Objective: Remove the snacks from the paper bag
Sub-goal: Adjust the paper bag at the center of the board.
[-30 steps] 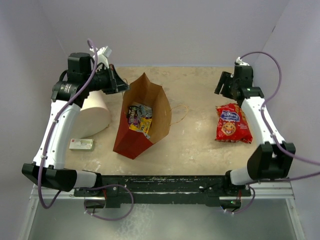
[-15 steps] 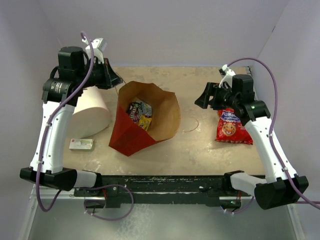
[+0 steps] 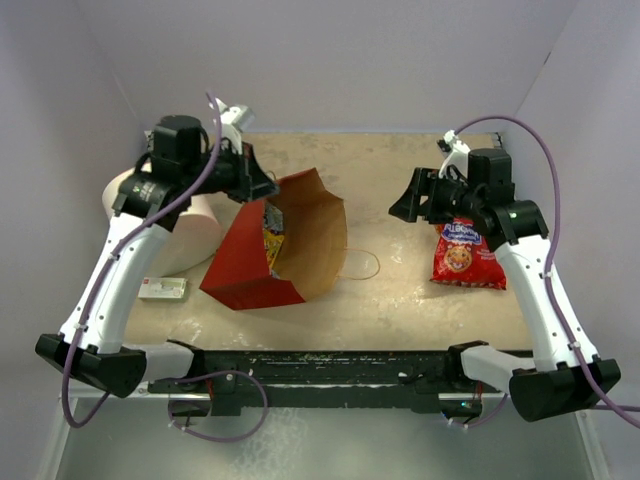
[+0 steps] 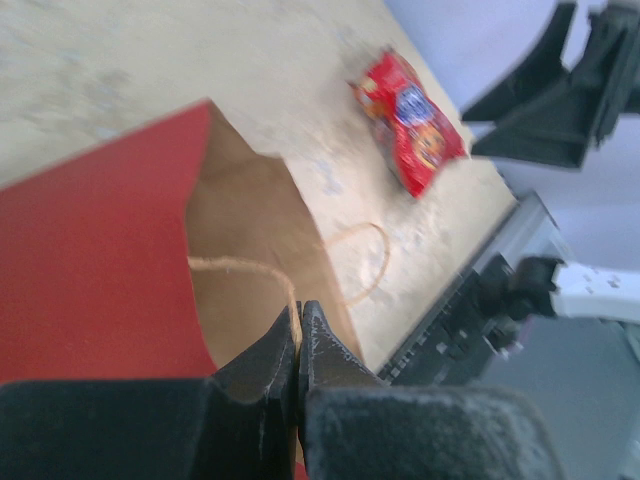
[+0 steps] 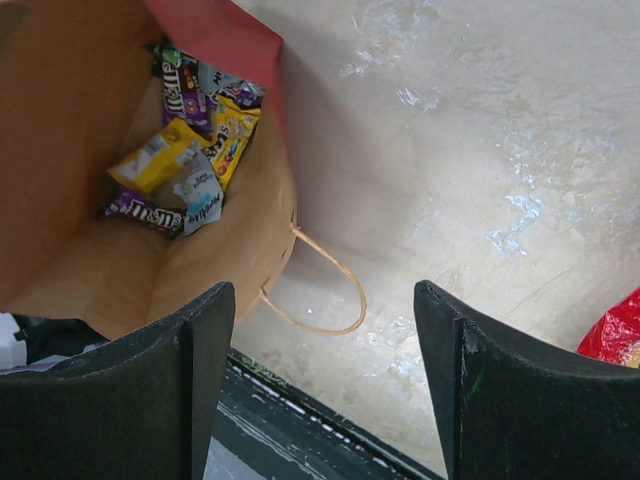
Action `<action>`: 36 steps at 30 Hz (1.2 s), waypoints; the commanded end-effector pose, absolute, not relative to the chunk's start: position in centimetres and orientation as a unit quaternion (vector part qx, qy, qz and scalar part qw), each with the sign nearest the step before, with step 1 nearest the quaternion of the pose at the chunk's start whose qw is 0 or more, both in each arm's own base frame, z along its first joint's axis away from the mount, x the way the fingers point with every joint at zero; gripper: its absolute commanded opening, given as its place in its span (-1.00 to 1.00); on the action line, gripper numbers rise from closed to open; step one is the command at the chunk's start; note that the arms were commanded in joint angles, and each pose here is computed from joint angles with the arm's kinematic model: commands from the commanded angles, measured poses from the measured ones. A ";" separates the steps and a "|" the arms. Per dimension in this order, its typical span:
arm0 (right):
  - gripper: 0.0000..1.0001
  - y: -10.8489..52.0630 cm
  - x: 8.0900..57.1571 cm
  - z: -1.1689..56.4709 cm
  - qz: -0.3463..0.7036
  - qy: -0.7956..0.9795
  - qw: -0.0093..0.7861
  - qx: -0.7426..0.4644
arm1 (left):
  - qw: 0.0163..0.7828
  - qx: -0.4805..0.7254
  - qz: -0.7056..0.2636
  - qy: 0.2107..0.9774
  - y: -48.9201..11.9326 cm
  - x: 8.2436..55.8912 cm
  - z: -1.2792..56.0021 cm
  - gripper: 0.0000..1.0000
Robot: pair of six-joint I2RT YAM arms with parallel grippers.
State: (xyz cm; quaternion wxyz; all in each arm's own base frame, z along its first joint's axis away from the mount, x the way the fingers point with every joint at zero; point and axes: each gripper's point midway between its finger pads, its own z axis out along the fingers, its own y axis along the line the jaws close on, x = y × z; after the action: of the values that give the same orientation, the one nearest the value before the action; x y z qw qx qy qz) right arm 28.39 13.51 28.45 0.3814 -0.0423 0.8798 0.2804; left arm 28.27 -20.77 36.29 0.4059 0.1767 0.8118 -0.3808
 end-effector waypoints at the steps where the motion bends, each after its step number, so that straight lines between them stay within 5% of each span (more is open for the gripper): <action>1: 0.47 13.9 27.7 33.1 0.293 0.852 0.427 -0.076 | 0.446 0.191 -0.454 0.748 -23.0 25.9 39.9 -1.00; 11: 0.47 17.1 25.8 34.7 0.323 0.816 0.456 -0.150 | 0.431 0.185 -0.491 0.734 -25.0 24.4 40.1 -1.00; 25: 0.43 28.0 21.2 28.3 0.394 0.792 0.394 -0.252 | 0.426 0.185 -0.500 0.731 -24.9 23.4 39.1 -1.00; 36: -0.14 31.8 20.7 19.3 0.340 0.821 0.369 -0.273 | 0.385 0.158 -0.528 0.740 -24.6 21.0 37.9 -1.00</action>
State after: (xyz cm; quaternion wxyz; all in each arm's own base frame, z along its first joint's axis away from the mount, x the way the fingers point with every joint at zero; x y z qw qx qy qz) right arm 18.41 30.20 18.29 0.3115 -0.2859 0.8401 0.3397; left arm 21.74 -24.20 36.17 0.3770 0.1588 0.7625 -0.5012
